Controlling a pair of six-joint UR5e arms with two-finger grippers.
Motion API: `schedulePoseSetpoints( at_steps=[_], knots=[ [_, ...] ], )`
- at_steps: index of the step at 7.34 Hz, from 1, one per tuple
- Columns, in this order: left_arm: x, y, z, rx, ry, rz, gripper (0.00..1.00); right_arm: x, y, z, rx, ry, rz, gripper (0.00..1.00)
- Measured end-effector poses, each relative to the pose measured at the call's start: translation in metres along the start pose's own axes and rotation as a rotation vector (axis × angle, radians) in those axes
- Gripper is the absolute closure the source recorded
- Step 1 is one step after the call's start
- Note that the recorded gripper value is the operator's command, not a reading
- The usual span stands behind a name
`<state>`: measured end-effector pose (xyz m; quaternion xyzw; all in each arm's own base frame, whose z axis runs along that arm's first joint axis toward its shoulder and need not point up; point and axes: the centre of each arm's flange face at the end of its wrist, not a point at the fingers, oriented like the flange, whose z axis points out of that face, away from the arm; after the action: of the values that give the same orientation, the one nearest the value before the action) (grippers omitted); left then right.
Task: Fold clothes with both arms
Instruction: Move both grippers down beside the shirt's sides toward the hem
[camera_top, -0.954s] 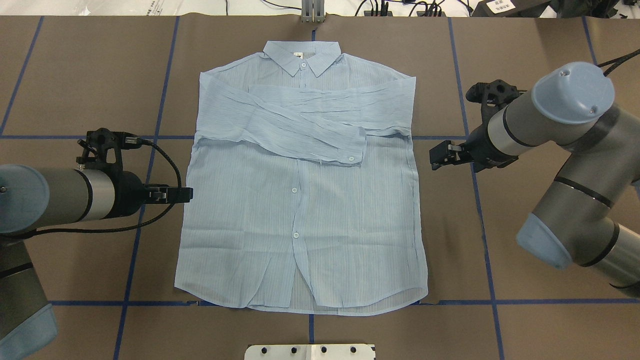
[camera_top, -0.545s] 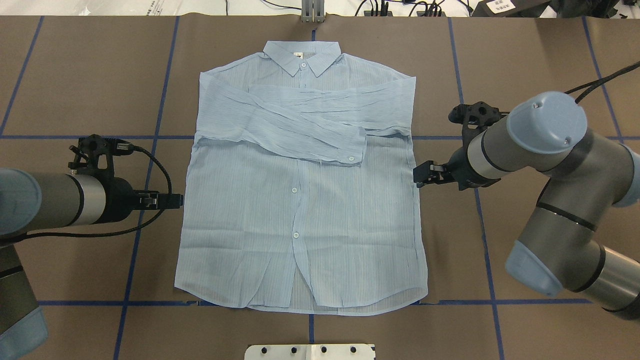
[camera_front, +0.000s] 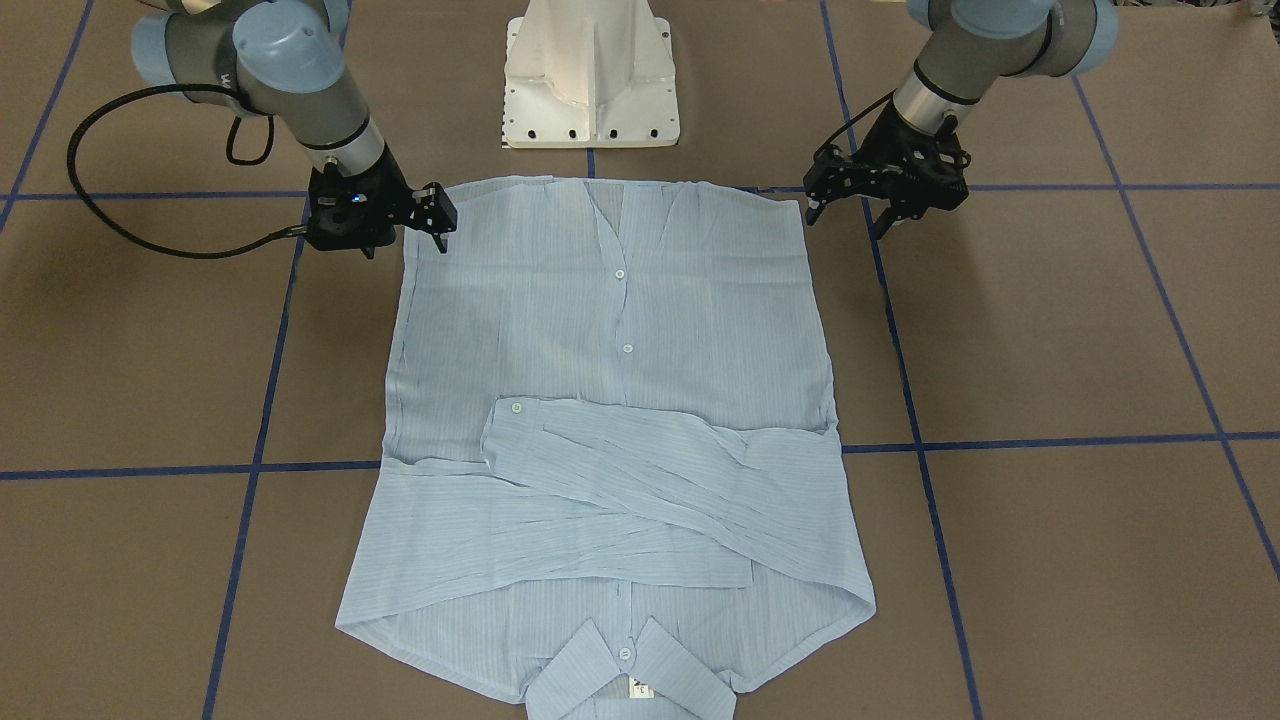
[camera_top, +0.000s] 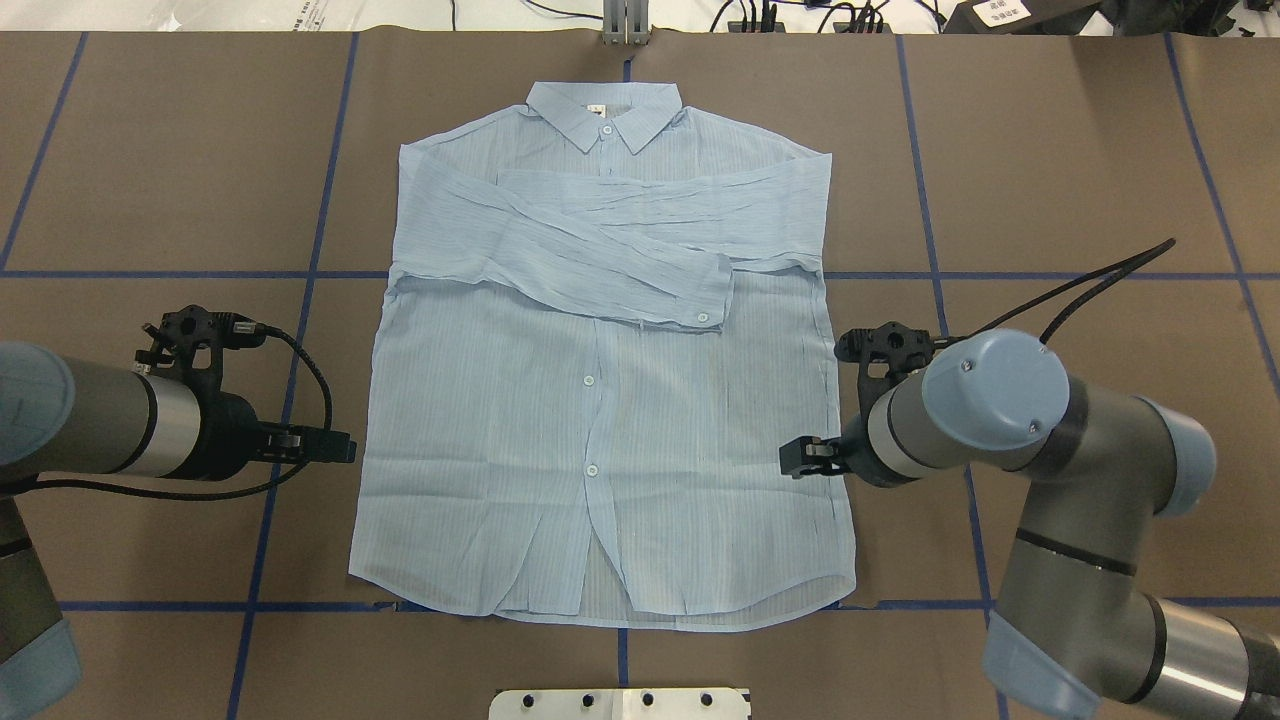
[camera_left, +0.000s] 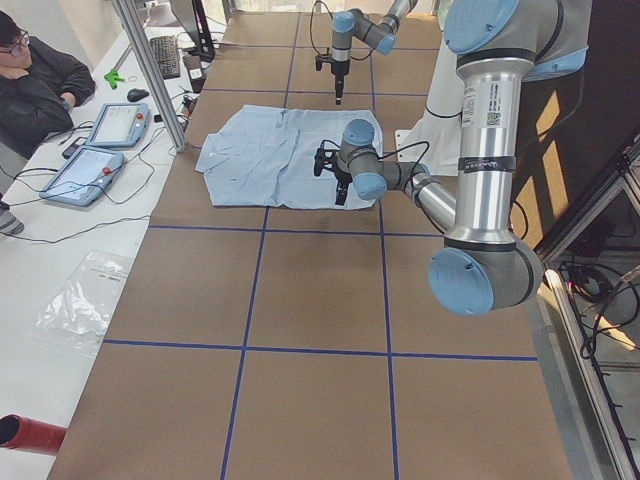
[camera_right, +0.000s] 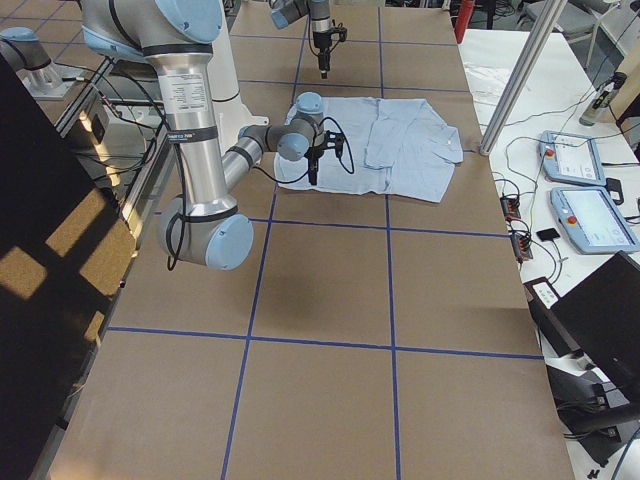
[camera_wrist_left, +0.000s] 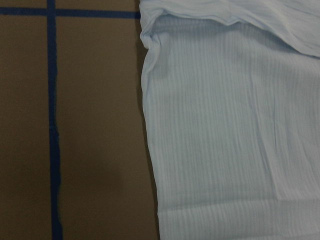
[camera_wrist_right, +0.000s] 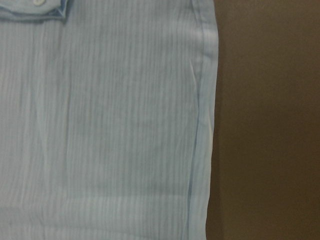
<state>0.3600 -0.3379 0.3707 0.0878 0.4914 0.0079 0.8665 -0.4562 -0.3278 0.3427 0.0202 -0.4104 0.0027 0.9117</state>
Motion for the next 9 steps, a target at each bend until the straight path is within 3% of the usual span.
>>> schedulePoseSetpoints(
  at_steps=[4,5,7,9],
  knots=[
    [0.011,0.0,-0.002,0.004,0.016,0.011,0.0,0.0,0.054,0.029,-0.061,0.04,0.013,0.01],
    [0.013,-0.001,-0.002,0.005,0.019,0.012,0.0,0.003,0.062,0.034,-0.076,0.051,0.016,0.12],
    [0.016,-0.001,-0.002,0.007,0.022,0.014,0.0,0.008,0.068,0.037,-0.093,0.062,0.021,0.49],
    [0.016,-0.001,-0.001,0.007,0.021,0.014,0.0,0.008,0.07,0.034,-0.106,0.058,0.022,0.63]
  ],
)
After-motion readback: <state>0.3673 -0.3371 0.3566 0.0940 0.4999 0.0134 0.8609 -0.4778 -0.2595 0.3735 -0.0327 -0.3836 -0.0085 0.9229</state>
